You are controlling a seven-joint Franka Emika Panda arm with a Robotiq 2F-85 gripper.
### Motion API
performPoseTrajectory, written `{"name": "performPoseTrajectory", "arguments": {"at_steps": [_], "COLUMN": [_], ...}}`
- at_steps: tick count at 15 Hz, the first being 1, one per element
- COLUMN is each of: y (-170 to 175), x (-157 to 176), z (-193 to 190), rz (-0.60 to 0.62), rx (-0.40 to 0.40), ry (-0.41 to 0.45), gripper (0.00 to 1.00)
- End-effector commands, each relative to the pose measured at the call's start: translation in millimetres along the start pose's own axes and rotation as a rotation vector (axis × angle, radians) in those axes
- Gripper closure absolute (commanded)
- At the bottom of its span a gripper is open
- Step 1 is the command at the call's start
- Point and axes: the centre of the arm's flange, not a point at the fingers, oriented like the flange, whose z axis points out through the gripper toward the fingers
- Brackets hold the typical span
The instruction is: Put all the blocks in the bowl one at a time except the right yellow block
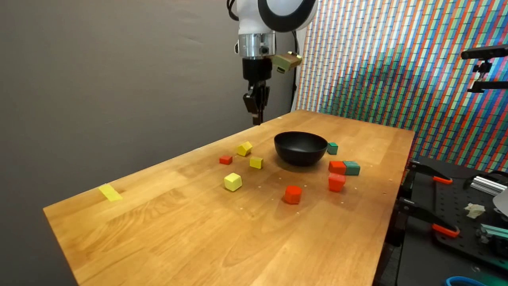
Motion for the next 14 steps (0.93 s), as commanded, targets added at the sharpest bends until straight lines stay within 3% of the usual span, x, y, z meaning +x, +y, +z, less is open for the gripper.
{"name": "performPoseTrajectory", "arguments": {"at_steps": [1, 7, 13, 14], "y": [3, -23, -20, -19], "x": [-21, -9, 6, 10], "z": [-7, 49, 117, 124], "rz": [0.012, -0.047, -0.047, -0.046], "rx": [0.016, 0.057, 0.067, 0.069], "ry": [-0.045, -0.099, -0.168, -0.17], "gripper": [0.47, 0.0, 0.0, 0.17]}}
